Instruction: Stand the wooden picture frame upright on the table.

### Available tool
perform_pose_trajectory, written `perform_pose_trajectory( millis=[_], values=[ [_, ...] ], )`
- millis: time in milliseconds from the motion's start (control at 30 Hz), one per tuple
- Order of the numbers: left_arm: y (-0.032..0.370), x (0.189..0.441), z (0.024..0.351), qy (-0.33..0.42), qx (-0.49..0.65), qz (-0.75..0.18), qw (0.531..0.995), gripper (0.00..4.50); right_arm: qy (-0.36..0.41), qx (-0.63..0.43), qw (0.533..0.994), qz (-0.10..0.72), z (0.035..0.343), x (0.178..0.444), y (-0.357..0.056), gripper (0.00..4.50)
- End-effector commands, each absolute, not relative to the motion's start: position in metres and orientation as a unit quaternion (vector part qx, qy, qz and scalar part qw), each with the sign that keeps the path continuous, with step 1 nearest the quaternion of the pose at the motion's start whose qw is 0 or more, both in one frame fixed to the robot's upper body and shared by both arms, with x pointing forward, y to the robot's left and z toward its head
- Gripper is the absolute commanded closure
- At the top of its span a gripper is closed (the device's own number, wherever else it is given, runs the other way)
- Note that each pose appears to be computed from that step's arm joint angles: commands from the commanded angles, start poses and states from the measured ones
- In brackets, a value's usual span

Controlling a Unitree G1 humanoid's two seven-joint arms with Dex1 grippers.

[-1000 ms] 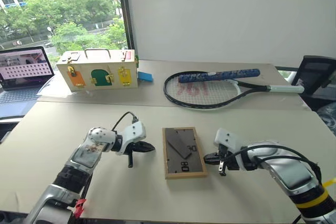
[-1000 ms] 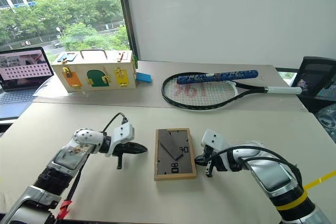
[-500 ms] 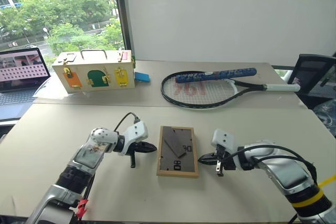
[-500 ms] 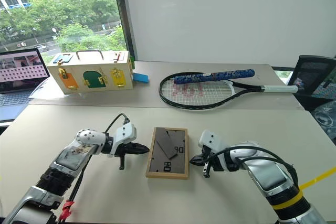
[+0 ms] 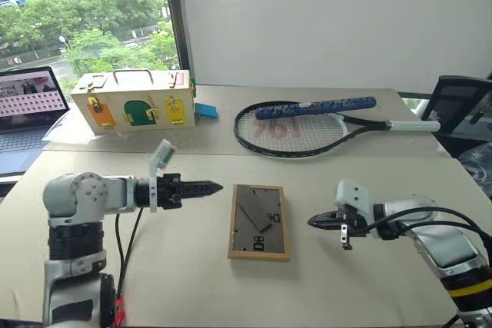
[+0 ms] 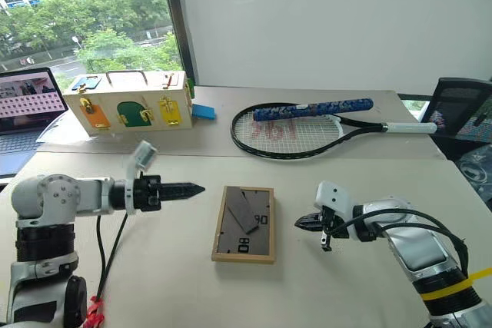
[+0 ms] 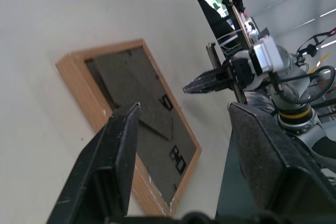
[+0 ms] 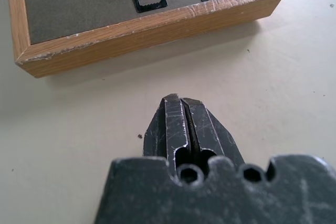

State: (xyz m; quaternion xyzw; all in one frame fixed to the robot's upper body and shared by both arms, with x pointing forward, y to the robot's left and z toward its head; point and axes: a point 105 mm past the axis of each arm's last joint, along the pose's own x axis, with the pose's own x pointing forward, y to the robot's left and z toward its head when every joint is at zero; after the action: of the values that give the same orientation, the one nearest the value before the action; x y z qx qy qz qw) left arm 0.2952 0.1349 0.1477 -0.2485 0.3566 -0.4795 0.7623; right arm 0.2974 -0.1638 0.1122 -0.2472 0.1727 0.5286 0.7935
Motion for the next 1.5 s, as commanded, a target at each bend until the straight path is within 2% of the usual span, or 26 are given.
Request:
perform_pose_trajectory(
  millis=[33, 133, 400, 633, 767, 1167, 1267, 1400, 1500],
  values=[
    [0.128, 0.288, 0.141, 0.387, -0.219, -0.476, 0.759, 0.06, 0.155, -0.265, 0.793, 0.526, 0.118, 0.301, -0.165, 4.50],
    [0.135, 0.284, 0.124, 0.426, -0.211, -0.446, 0.758, 0.06, 0.156, -0.263, 0.794, 0.525, 0.115, 0.301, -0.167, 4.50],
    [0.113, 0.267, 0.099, 0.483, -0.211, -0.453, 0.719, 0.06, 0.153, -0.258, 0.793, 0.531, 0.109, 0.298, -0.160, 4.50],
    [0.077, 0.269, 0.094, 0.481, -0.239, -0.465, 0.703, 0.06, 0.141, -0.245, 0.787, 0.549, 0.106, 0.293, -0.136, 4.50],
    [0.064, 0.273, 0.102, 0.474, -0.257, -0.480, 0.692, 0.06, 0.144, -0.244, 0.786, 0.550, 0.103, 0.292, -0.132, 4.50],
    [0.055, 0.277, 0.104, 0.460, -0.276, -0.471, 0.700, 0.06, 0.148, -0.242, 0.789, 0.544, 0.104, 0.293, -0.127, 4.50],
    [0.055, 0.276, 0.098, 0.464, -0.250, -0.459, 0.715, 0.72, 0.149, -0.242, 0.790, 0.544, 0.104, 0.292, -0.127, 4.50],
    [0.053, 0.271, 0.100, 0.456, -0.239, -0.473, 0.715, 2.15, 0.151, -0.244, 0.792, 0.539, 0.105, 0.293, -0.129, 4.50],
    [0.051, 0.266, 0.105, 0.438, -0.225, -0.493, 0.718, 2.99, 0.161, -0.227, 0.804, 0.525, 0.106, 0.295, -0.135, 4.50]
  ],
)
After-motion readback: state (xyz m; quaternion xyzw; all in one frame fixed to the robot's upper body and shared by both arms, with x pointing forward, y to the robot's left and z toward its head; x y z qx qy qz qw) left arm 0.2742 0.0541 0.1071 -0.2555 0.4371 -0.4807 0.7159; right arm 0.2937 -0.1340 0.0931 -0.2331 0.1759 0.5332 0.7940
